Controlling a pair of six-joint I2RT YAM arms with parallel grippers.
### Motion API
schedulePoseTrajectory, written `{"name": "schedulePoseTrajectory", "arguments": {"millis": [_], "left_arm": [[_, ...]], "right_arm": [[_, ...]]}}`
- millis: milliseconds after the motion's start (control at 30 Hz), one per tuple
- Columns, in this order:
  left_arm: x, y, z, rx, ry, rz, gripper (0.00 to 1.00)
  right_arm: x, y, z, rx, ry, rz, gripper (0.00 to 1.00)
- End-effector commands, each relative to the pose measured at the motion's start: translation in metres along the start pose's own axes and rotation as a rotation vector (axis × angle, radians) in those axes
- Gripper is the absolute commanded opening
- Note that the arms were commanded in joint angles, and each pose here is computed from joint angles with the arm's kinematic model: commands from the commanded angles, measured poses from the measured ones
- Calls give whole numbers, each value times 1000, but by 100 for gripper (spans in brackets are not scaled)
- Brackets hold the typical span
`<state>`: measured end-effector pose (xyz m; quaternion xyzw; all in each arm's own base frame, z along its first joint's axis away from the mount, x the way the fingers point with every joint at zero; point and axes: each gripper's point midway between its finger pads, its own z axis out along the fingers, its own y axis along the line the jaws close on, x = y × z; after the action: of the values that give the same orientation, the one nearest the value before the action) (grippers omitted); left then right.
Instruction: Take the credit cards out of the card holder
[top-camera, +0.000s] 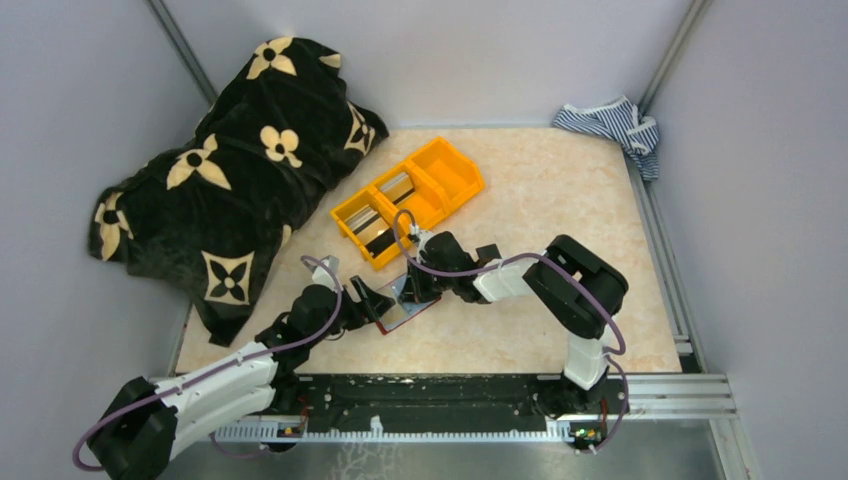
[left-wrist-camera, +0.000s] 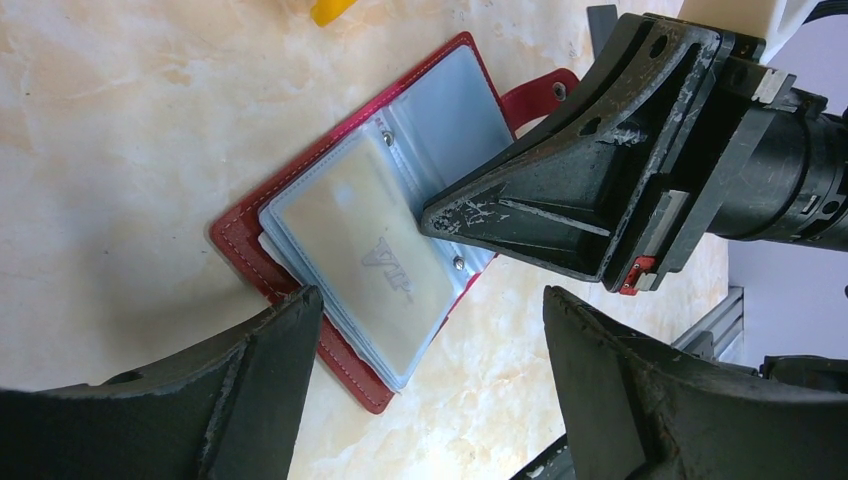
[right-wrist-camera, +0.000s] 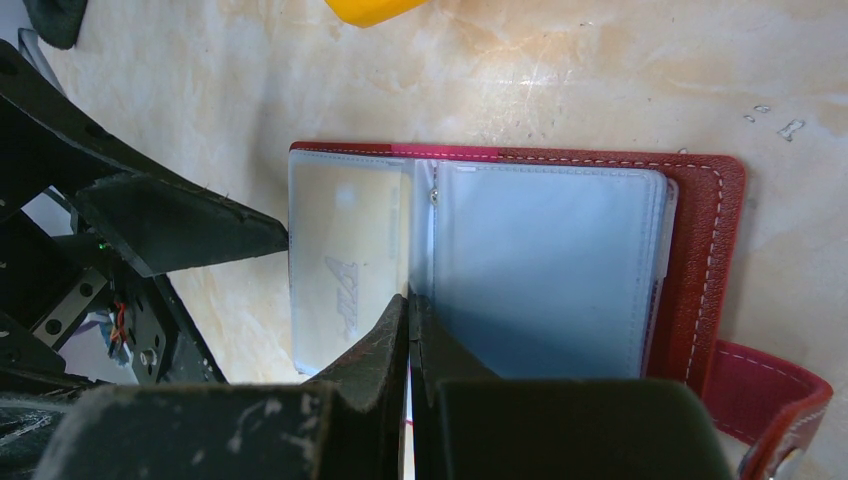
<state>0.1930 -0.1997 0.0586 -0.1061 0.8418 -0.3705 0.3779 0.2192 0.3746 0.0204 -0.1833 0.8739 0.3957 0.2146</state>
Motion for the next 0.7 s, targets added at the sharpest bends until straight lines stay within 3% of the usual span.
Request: {"name": "schedulePoseTrajectory", "arguments": {"millis": [0,667], "left_arm": [[0,-6,0,18,9,-6,86],[-9,-16,8,53,-38,-30,86]], "right_arm": [[33,-39,4,124,83,20,0],[35,-37,3,111,88,15,0]]}}
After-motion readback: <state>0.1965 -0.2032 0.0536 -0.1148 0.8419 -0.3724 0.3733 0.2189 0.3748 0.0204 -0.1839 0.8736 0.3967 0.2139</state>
